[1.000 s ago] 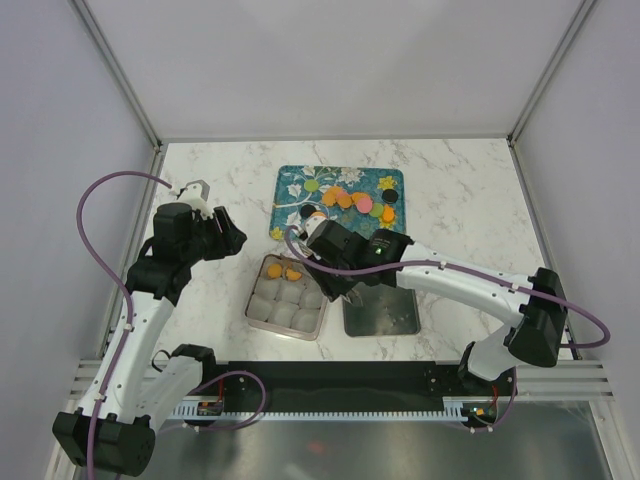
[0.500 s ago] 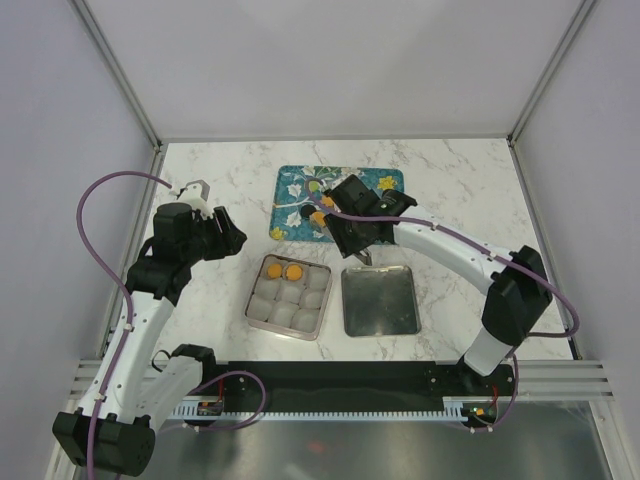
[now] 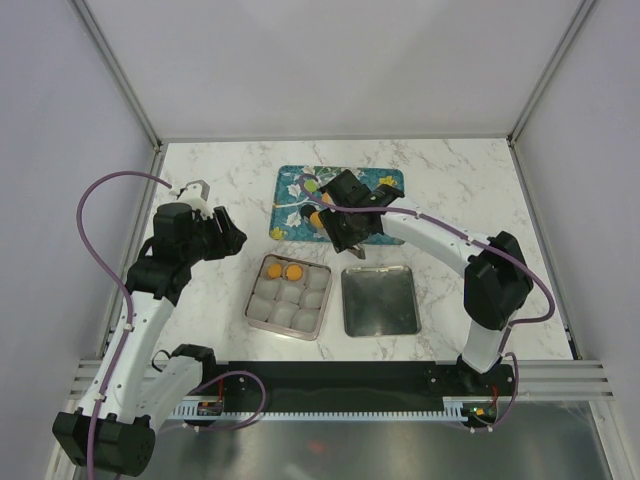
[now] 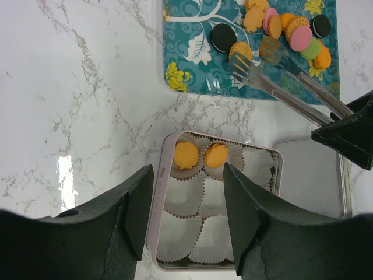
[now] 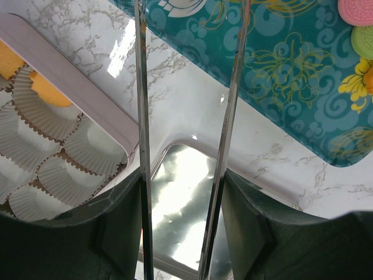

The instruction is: Pack the cookies

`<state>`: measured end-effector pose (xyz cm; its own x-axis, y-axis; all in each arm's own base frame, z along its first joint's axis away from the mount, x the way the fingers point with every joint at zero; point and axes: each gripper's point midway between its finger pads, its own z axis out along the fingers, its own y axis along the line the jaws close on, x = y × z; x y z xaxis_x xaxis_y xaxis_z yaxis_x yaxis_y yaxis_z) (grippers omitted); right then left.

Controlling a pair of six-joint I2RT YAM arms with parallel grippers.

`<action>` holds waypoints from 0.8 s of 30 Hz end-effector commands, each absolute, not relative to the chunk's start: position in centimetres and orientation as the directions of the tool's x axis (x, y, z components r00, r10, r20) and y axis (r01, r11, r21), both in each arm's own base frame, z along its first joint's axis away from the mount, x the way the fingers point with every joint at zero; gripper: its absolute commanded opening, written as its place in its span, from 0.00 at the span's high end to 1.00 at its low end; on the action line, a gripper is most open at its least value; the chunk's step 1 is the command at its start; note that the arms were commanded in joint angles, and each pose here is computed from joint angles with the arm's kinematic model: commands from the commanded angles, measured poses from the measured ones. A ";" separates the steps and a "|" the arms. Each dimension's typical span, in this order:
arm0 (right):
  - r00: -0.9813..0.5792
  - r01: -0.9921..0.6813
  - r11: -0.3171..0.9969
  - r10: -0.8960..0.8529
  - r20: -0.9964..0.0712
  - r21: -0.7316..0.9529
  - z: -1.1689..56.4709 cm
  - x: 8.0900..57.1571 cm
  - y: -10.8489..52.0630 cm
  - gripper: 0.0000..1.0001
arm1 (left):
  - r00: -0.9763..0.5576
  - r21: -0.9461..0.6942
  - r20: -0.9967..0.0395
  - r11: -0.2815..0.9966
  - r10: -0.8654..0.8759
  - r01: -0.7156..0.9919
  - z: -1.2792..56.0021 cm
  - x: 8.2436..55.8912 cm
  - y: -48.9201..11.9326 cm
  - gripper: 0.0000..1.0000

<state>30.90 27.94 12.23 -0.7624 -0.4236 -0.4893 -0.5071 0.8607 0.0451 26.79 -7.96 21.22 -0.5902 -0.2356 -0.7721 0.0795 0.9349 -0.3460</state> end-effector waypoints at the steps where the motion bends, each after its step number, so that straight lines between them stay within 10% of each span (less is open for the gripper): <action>1: -0.738 -0.518 0.853 -0.408 -0.538 0.064 13.2 32.7 29.1 0.41 | -0.567 -0.348 -0.790 0.931 -0.231 0.106 21.7 27.2 -8.2 0.41; 24: -0.716 -0.492 0.867 -0.351 -0.603 0.079 17.4 32.6 27.5 0.69 | -0.566 -0.352 -0.791 0.930 -0.232 0.110 21.8 27.1 -8.3 0.41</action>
<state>32.11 27.71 11.47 -0.7796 -0.4045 -0.4781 -0.4945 0.8661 0.0736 26.80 -7.96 21.22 -0.5905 -0.2355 -0.7719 0.0794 0.9349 -0.3460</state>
